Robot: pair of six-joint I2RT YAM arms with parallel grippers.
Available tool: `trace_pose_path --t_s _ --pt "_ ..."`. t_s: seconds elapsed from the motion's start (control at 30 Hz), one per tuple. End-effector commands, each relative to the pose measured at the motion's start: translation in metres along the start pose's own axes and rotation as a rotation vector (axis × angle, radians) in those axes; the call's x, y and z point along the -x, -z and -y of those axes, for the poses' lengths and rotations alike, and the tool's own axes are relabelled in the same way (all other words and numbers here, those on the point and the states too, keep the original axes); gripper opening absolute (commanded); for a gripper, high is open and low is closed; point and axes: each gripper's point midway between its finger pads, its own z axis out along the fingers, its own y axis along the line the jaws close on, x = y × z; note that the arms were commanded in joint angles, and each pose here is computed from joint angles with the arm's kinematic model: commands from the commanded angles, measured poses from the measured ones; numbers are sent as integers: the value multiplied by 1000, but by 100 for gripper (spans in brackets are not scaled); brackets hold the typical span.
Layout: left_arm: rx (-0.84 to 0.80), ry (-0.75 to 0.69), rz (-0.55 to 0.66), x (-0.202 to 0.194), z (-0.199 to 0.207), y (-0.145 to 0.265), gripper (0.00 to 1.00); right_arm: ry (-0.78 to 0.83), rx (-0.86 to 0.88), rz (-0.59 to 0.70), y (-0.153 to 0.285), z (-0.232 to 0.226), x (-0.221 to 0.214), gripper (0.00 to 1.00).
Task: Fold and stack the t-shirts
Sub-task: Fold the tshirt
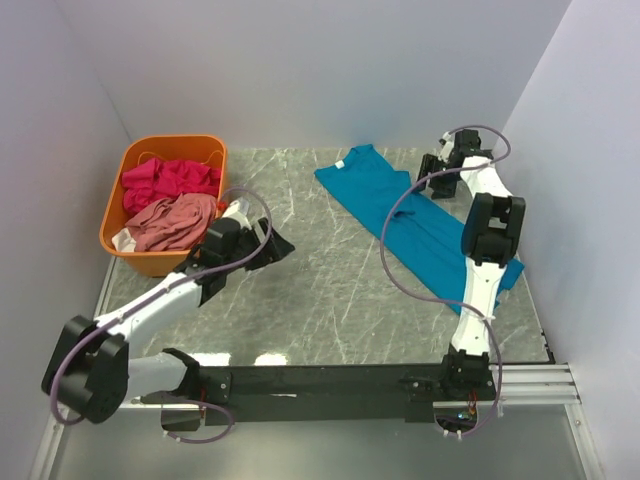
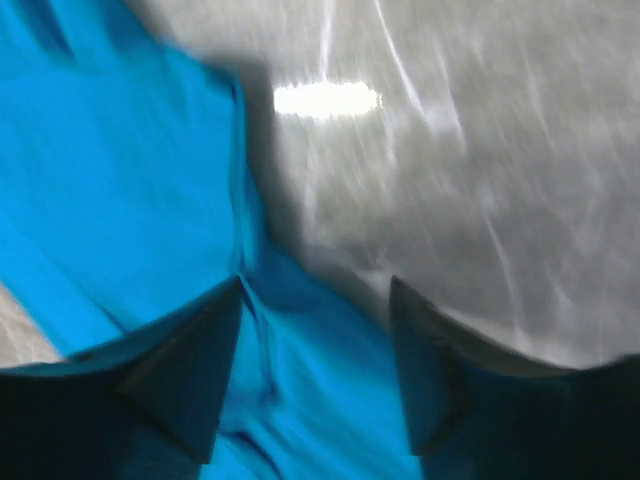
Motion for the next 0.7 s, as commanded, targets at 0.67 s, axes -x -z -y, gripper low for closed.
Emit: trace_pose_path --t_s 0.67 --pt "5 -49 189 31 5 45 87 1070 -249 -77 113 -57 -218 61"
